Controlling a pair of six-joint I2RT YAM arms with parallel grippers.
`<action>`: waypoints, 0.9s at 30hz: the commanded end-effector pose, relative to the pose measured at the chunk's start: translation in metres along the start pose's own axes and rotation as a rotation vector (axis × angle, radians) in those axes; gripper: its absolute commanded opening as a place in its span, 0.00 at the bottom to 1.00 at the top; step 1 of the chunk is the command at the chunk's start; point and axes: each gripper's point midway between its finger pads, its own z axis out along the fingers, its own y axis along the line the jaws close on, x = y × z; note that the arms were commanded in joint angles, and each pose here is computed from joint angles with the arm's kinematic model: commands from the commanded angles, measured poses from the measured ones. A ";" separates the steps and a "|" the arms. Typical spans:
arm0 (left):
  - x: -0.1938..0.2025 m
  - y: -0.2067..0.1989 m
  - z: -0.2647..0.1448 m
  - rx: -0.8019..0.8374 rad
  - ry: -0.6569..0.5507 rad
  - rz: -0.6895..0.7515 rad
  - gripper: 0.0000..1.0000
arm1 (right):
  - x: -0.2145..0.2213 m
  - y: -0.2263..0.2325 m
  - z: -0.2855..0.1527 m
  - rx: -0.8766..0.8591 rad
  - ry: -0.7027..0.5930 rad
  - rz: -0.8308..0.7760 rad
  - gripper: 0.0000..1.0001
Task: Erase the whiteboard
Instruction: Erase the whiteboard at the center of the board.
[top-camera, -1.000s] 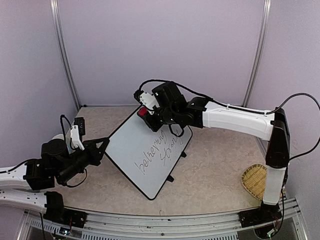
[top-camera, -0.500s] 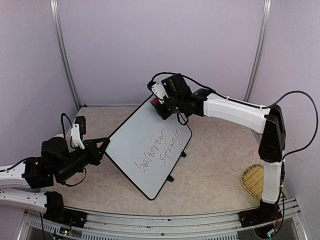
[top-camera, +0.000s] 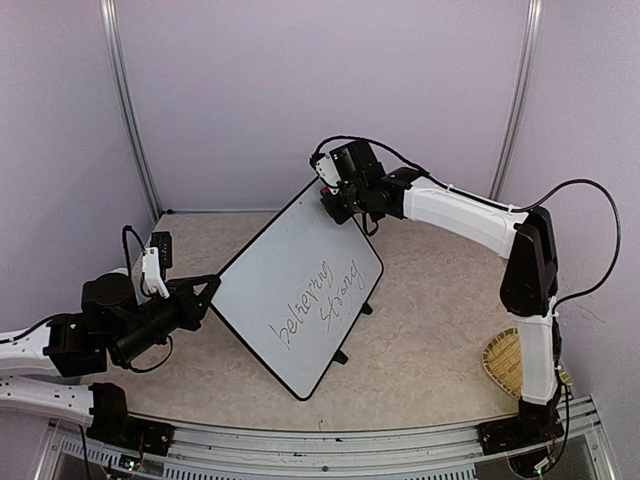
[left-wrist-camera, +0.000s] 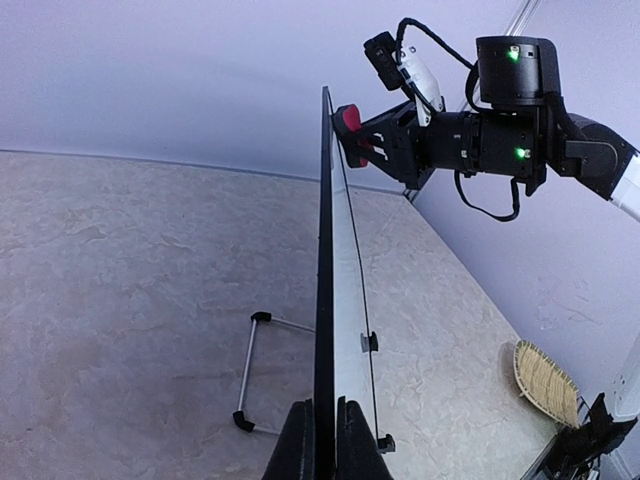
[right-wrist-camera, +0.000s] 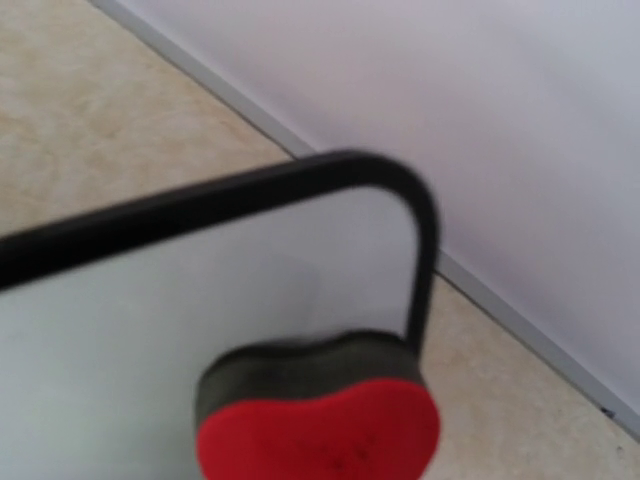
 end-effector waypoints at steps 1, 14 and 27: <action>0.032 -0.039 -0.008 0.215 0.159 0.121 0.00 | 0.010 0.003 0.022 0.013 0.033 -0.030 0.17; 0.034 -0.040 -0.007 0.224 0.164 0.120 0.00 | -0.020 0.024 0.006 -0.113 -0.092 -0.002 0.17; 0.038 -0.040 -0.005 0.228 0.169 0.118 0.00 | -0.013 0.071 -0.011 -0.127 -0.089 -0.109 0.17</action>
